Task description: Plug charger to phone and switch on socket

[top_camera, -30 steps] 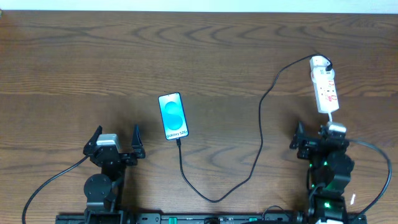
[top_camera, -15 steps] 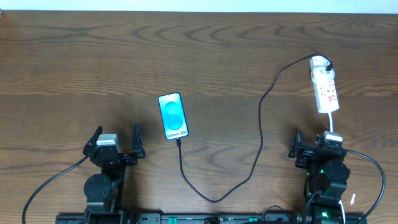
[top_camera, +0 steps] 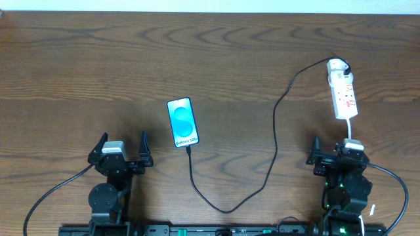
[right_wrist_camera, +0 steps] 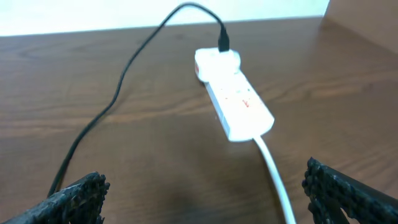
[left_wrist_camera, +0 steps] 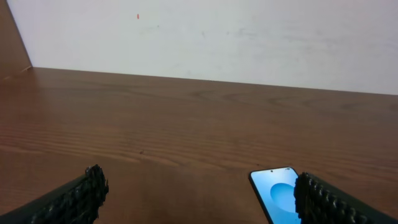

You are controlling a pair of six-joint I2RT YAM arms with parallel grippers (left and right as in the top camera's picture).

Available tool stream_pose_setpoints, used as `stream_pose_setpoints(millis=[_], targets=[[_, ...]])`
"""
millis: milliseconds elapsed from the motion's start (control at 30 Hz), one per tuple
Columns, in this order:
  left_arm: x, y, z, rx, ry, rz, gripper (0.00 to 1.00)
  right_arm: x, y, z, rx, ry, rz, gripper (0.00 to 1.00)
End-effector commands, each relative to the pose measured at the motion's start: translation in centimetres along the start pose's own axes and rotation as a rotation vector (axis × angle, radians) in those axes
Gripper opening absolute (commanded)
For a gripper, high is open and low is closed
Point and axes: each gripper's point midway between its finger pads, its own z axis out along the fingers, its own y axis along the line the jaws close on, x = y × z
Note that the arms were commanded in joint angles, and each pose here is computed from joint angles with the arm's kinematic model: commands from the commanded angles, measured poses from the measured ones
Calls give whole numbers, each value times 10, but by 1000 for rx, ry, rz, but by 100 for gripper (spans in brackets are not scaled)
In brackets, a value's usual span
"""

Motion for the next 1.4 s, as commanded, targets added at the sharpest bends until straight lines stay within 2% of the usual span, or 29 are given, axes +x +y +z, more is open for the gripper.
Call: stream_pose_setpoints(millis=[0,367,1367], targets=[[17,5,1,-25,51,-7,98,-10,-2,-3,13,-49,-48,99],[17,5,1,-25,51,-7,98,-44,-2,-17,11,-207,-42,99],[17,5,1,-25,51,-7,98,-44,-1,-17,10,-206,-42,99]])
